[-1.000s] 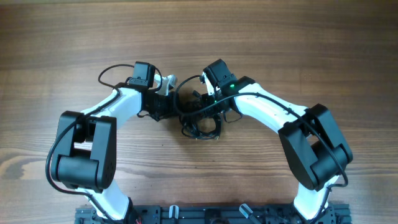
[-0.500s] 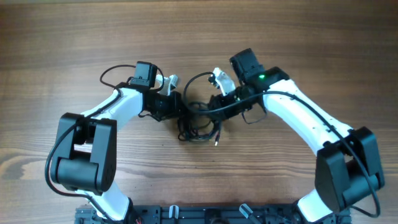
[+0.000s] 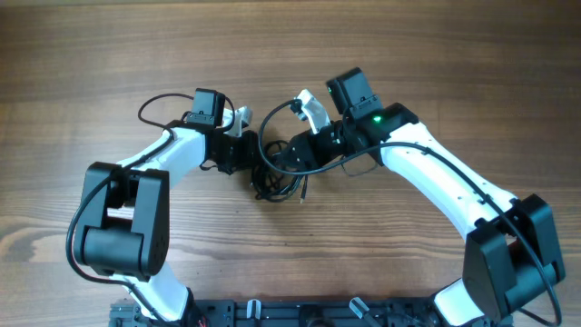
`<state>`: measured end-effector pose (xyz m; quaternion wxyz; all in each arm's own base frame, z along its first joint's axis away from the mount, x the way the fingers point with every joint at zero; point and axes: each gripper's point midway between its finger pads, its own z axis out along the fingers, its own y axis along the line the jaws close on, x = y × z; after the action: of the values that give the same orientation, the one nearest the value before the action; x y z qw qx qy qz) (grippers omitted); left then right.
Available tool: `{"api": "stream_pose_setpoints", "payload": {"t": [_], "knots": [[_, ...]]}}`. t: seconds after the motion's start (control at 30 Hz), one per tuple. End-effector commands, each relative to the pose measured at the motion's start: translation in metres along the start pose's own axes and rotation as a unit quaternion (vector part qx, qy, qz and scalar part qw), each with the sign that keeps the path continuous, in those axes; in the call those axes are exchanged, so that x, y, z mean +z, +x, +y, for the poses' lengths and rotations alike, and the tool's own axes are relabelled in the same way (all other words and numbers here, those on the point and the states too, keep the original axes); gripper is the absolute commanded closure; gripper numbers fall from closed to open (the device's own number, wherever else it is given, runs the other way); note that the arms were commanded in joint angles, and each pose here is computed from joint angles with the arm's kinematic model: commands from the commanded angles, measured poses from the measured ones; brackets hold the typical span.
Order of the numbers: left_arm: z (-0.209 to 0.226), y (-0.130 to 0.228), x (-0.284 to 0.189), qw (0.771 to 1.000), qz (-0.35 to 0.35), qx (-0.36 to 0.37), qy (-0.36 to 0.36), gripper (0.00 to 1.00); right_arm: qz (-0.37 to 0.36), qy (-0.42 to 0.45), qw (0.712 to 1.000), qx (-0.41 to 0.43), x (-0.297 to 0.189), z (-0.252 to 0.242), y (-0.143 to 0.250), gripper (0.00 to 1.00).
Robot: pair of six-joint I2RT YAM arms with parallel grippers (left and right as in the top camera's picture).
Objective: Untangle cables
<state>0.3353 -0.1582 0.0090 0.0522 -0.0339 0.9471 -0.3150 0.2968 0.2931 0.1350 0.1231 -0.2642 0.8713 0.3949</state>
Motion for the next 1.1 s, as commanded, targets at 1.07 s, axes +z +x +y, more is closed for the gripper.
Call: {"api": "stream_pose_setpoints", "payload": {"t": [1.07], "knots": [[0.005,0.004,0.004,1.000,0.006,-0.007,-0.006,0.96,0.003,0.319,0.937,0.144,0.030,-0.105,0.021,0.37]]}}
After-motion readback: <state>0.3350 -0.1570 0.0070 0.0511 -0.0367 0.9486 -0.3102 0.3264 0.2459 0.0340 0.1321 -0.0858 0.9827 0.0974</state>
